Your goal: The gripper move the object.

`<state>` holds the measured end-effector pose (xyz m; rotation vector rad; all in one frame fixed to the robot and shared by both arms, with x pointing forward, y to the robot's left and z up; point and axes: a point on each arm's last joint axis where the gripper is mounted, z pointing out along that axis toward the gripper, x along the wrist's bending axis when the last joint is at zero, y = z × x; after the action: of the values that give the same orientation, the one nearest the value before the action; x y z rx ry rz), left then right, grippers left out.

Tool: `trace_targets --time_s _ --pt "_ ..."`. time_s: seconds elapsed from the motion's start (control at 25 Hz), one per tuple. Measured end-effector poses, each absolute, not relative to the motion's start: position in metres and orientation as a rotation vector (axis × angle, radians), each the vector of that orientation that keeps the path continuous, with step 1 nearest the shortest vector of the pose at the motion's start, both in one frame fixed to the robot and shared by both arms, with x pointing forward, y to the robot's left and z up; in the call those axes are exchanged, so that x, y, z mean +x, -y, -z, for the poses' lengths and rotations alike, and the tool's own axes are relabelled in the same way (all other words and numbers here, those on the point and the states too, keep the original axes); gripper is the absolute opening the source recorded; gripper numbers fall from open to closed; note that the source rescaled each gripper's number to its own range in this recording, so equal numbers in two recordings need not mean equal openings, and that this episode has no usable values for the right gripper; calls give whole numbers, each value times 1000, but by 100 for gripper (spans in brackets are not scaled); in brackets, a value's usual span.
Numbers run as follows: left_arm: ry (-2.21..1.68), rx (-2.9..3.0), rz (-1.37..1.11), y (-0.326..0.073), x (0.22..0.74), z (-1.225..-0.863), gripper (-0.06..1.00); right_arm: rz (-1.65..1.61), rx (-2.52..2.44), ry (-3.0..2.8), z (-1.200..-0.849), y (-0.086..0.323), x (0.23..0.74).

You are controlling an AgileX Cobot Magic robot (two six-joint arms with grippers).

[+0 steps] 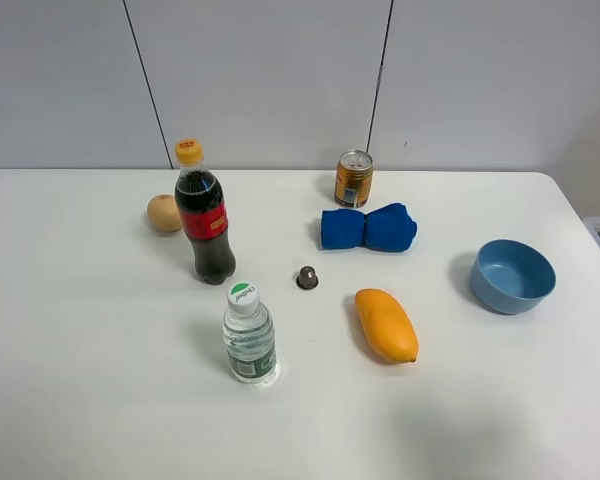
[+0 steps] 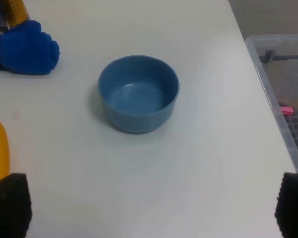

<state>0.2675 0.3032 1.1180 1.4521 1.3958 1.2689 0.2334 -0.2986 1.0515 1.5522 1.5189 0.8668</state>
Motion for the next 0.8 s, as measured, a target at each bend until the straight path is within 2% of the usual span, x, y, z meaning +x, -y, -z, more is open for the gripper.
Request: trace_targets --time_s 0.4,0.8 --pt "-1448 1518 -1168 -295 235 -1074 99 -873 1553 -1520 -1051 298 233" --pt "-1524 1602 -1079 -295 232 -1056 99 -873 1553 -1520 -1051 298 233"
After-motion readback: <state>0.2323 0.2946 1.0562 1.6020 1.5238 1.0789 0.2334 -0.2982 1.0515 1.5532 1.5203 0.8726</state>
